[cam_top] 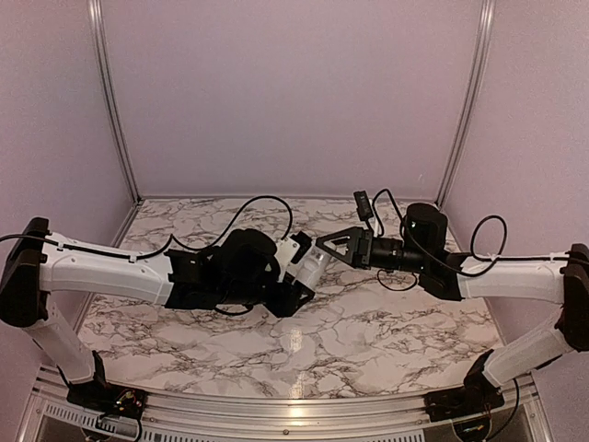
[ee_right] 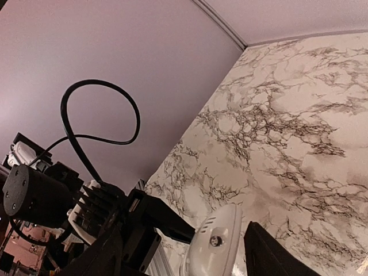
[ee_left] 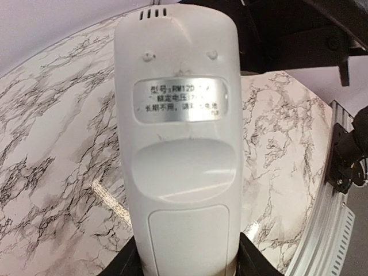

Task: Load the batteries into the remote control
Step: Pass from the right arm to the left, then pass from the left arm to the right

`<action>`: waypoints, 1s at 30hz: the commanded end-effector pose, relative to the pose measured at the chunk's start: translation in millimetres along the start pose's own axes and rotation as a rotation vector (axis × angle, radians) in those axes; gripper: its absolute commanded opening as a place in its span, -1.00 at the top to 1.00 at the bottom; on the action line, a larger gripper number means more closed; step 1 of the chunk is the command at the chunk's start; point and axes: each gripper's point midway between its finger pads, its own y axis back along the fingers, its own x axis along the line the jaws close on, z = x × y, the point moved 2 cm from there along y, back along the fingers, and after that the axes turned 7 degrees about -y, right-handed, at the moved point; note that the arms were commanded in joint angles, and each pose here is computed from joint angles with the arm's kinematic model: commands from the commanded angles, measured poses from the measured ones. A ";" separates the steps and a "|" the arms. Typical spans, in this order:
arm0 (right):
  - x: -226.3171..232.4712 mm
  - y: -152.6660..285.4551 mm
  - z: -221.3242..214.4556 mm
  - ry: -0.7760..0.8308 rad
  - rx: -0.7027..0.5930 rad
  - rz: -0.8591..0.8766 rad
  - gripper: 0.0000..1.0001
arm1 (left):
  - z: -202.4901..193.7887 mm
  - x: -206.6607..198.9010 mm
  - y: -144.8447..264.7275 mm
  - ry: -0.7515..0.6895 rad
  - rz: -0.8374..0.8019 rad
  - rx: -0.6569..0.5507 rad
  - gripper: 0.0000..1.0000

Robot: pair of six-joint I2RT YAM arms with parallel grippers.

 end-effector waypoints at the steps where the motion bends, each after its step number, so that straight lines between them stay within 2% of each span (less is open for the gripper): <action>1: 45.0 9.9 19.1 0.222 0.024 0.154 -0.46 | 48.5 -32.3 46.1 -0.039 -0.313 -0.239 0.49; 5: 72.3 19.9 15.7 0.368 0.050 0.258 -0.50 | 59.4 -45.5 72.9 -0.098 -0.449 -0.318 0.47; 11: 112.3 30.8 4.8 0.479 0.095 0.419 -0.45 | 72.9 -60.3 98.1 -0.155 -0.562 -0.414 0.46; 17: 138.8 30.5 -13.5 0.529 0.150 0.524 -0.40 | 78.5 -66.6 110.7 -0.163 -0.617 -0.480 0.46; 21: 142.9 26.9 -15.8 0.524 0.155 0.530 -0.40 | 82.1 -66.2 115.8 -0.160 -0.619 -0.512 0.46; 25: 140.4 23.7 -14.6 0.501 0.153 0.516 -0.18 | 81.6 -62.2 115.3 -0.151 -0.592 -0.523 0.45; 30: 140.2 21.2 -12.9 0.486 0.152 0.513 0.42 | 77.5 -57.2 111.0 -0.140 -0.557 -0.516 0.44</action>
